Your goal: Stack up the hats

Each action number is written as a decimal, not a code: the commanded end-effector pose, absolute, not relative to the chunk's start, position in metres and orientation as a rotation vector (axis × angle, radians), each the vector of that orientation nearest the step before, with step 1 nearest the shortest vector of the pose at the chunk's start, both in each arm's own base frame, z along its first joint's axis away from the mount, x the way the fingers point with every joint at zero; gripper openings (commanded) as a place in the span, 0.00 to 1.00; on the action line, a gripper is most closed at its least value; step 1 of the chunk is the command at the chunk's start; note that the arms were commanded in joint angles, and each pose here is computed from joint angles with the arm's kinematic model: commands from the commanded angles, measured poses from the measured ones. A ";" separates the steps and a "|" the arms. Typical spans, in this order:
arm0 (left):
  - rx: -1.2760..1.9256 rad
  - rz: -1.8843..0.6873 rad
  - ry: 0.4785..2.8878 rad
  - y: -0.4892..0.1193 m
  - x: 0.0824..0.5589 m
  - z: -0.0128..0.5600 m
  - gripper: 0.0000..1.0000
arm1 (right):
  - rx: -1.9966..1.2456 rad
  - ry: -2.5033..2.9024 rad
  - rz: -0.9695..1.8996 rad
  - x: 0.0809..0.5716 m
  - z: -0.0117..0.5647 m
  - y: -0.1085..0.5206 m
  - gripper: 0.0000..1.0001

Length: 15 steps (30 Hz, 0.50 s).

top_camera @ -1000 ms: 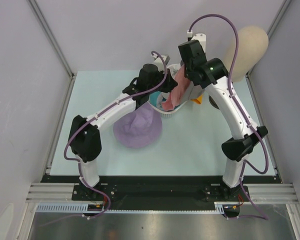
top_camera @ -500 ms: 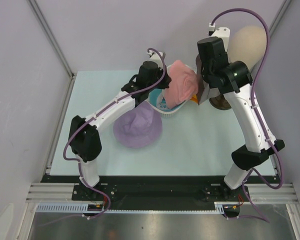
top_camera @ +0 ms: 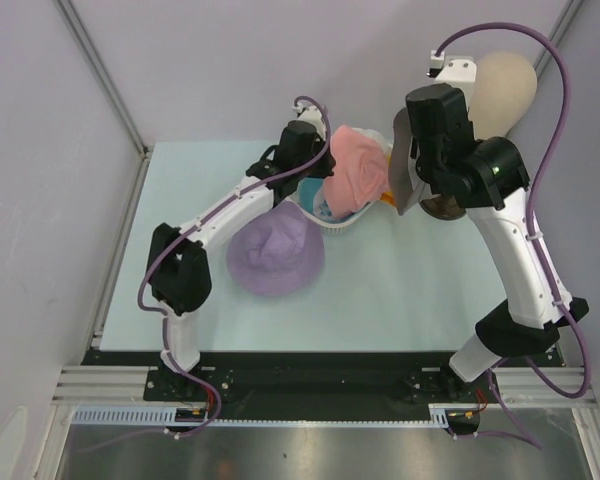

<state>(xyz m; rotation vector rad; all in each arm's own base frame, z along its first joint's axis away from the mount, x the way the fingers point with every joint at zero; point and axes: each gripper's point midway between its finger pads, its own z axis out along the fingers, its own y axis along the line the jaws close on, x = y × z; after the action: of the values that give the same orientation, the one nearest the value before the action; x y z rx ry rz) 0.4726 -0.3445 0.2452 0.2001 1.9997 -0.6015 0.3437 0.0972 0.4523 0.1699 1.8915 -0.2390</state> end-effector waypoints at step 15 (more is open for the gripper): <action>0.089 -0.578 2.066 -0.315 0.495 0.257 0.78 | 0.168 1.755 -0.184 0.308 0.496 0.109 0.01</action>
<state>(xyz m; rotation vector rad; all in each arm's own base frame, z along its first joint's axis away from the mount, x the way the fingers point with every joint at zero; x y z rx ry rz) 0.4986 -0.3242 0.1963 0.1330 2.1793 -0.5088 0.3153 0.1100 0.4712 0.1283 1.8357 -0.2155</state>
